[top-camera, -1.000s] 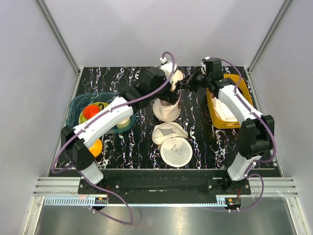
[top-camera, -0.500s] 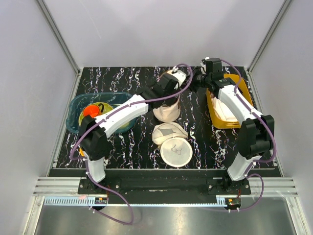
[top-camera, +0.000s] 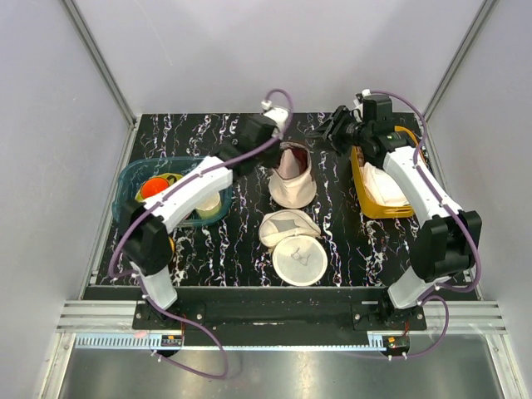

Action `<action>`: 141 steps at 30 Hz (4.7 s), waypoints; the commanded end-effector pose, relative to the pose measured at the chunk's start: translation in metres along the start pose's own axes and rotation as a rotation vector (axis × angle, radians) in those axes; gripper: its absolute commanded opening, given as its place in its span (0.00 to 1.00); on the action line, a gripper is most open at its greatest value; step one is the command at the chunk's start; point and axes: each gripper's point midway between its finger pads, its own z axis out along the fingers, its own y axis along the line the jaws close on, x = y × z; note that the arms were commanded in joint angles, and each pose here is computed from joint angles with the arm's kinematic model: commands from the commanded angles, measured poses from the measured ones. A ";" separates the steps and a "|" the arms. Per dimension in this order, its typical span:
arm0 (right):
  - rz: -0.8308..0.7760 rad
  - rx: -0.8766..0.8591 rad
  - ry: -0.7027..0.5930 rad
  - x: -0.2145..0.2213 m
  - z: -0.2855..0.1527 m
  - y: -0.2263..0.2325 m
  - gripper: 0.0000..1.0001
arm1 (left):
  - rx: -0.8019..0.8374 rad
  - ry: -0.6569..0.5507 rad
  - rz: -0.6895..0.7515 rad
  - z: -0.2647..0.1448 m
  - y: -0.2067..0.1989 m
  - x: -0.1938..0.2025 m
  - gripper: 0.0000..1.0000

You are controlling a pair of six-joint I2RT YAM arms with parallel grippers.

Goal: Unzip the laundry bag and remove the bra

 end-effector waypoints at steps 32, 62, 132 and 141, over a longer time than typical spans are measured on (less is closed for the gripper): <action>-0.154 0.327 0.270 0.082 0.097 -0.083 0.66 | 0.384 -0.213 -0.381 -0.041 -0.016 -0.055 0.00; -0.365 0.023 -0.453 -0.037 -0.094 0.106 0.00 | 0.338 -0.155 -0.353 -0.028 -0.010 -0.035 0.00; -0.405 0.502 0.160 0.100 0.032 -0.106 0.74 | 0.393 -0.153 -0.350 -0.034 -0.019 -0.035 0.00; -0.370 0.625 0.192 0.112 0.062 -0.164 0.71 | 0.460 -0.152 -0.362 -0.031 -0.031 -0.039 0.00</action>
